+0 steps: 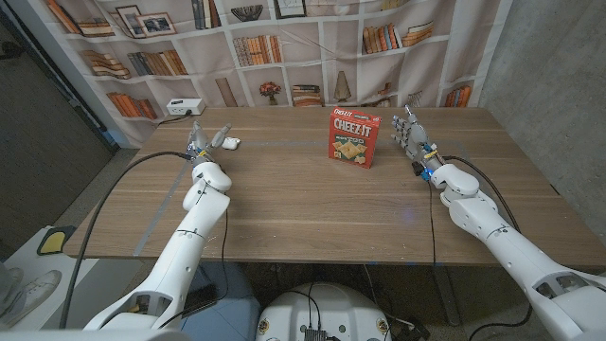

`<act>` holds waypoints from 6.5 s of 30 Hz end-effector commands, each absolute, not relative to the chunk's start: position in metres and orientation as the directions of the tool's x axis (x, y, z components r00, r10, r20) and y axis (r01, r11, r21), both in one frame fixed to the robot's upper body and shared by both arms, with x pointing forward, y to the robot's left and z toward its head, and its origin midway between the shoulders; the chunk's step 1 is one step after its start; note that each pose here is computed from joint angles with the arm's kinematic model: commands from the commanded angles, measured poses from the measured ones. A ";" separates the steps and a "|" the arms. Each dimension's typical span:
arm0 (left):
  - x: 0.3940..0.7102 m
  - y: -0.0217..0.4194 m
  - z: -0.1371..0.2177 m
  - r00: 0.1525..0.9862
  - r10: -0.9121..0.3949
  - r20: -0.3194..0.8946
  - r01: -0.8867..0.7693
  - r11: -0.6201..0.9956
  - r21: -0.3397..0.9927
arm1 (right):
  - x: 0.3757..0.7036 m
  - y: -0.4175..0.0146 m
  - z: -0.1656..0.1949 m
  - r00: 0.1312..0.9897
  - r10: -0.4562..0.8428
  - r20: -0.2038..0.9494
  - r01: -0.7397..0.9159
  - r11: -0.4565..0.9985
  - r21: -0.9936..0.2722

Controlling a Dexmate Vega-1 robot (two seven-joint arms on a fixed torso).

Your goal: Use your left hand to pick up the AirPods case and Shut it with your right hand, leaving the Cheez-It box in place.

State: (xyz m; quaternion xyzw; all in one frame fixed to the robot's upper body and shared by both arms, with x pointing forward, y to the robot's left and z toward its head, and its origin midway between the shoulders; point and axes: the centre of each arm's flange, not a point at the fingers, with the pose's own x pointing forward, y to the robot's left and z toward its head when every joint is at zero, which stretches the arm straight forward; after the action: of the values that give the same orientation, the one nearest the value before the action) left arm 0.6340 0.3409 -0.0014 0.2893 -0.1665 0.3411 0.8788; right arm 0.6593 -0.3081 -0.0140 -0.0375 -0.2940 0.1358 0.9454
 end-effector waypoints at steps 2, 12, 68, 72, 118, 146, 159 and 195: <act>0.640 0.342 0.001 0.680 0.505 0.531 -0.727 0.557 0.401 | 0.656 -0.307 -0.017 0.792 0.277 0.543 -0.239 0.961 -0.141; 0.642 0.343 -0.001 0.675 0.511 0.532 -0.734 0.538 0.414 | 0.654 -0.307 -0.013 0.790 0.278 0.546 -0.232 0.960 -0.153; 0.667 0.349 -0.018 0.721 0.517 0.462 -0.693 0.531 0.487 | 0.645 -0.304 -0.018 0.801 0.280 0.529 -0.227 0.960 -0.166; 0.668 0.349 -0.018 0.710 0.525 0.470 -0.705 0.526 0.477 | 0.645 -0.304 -0.018 0.799 0.285 0.530 -0.235 0.959 -0.162; 0.690 0.341 -0.010 0.759 0.525 0.384 -0.648 0.560 0.516 | 0.647 -0.307 -0.020 0.801 0.283 0.528 -0.237 0.959 -0.154; 0.701 0.342 -0.016 0.768 0.528 0.363 -0.637 0.574 0.514 | 0.647 -0.304 -0.023 0.804 0.275 0.527 -0.243 0.961 -0.131; 0.704 0.341 -0.018 0.786 0.519 0.336 -0.611 0.570 0.550 | 0.646 -0.304 -0.025 0.809 0.278 0.518 -0.245 0.960 -0.133; 0.710 0.329 -0.009 0.772 0.513 0.375 -0.625 0.508 0.592 | 0.647 -0.307 -0.028 0.810 0.276 0.518 -0.247 0.961 -0.125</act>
State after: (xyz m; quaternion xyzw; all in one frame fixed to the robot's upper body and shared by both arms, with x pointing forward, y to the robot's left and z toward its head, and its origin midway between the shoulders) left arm 0.7108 0.3359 -0.0159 0.3512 -0.0636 0.3228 0.8766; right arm 0.6463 -0.3069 -0.0291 -0.0262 -0.2746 0.1368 0.9514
